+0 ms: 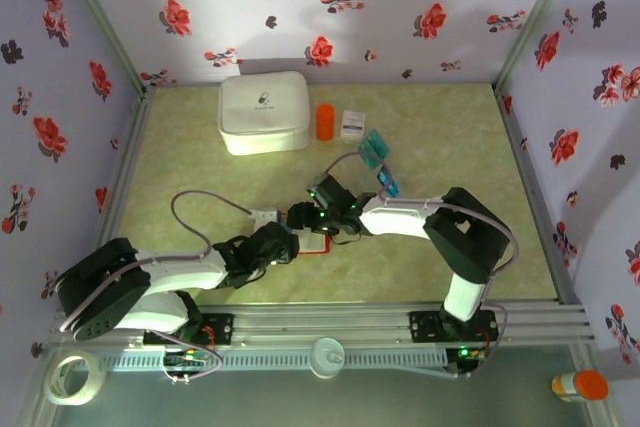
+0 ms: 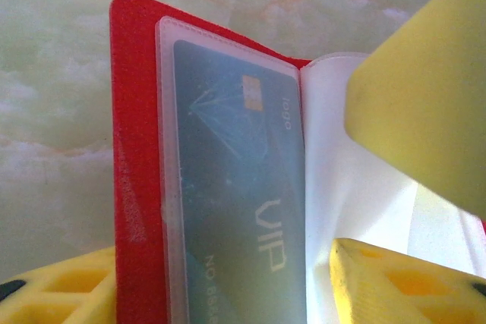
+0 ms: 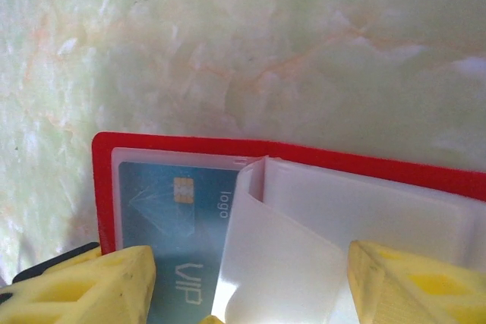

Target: Put the credit cards into the card holder

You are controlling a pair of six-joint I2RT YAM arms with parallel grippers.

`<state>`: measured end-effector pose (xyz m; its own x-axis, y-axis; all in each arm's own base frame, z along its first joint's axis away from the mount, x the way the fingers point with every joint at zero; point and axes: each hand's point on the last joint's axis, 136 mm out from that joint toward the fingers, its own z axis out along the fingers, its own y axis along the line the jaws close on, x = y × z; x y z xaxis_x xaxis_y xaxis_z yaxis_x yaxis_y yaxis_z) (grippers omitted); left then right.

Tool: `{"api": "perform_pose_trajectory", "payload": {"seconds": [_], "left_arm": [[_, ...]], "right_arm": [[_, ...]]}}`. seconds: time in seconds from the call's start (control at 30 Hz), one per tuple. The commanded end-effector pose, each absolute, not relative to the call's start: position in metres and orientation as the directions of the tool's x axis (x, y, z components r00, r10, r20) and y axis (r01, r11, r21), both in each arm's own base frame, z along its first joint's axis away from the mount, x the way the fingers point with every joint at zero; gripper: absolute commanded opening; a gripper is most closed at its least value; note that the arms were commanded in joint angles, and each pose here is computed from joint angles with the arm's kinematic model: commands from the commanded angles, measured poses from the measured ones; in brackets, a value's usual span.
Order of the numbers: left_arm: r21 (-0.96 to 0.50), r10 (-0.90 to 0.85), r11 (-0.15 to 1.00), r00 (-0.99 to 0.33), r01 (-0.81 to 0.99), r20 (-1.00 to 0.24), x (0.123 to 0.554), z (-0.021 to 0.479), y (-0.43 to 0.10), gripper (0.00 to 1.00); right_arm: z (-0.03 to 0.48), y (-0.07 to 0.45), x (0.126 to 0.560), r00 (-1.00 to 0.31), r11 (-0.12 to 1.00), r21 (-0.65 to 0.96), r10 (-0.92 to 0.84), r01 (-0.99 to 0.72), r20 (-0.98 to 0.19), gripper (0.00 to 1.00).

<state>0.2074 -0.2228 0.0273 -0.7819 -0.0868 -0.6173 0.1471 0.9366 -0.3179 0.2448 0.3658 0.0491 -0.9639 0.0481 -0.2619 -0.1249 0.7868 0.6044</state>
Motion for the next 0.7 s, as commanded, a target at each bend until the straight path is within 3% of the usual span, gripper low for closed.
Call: {"api": "perform_pose_trajectory", "payload": {"seconds": [0.0,0.3,0.67], "left_arm": [[-0.306,-0.061,0.938,-0.794,0.161,-0.605,0.201,0.022,-0.222,0.62],[-0.362,-0.129,0.917,-0.734,0.168,-0.667,0.207,0.068,-0.217,0.89],[-0.381,-0.217,0.919,-0.678,0.101,-0.703,0.207,0.090,-0.179,0.92]], "right_arm": [[0.054,0.375,0.244,-0.969,0.739,0.661,0.047,-0.129,-0.242,0.66],[0.078,0.389,0.240,-0.975,0.652,0.750,0.072,-0.113,-0.210,0.64],[0.083,0.413,0.238,-0.981,0.598,0.796,0.084,-0.091,-0.175,0.68]]}}
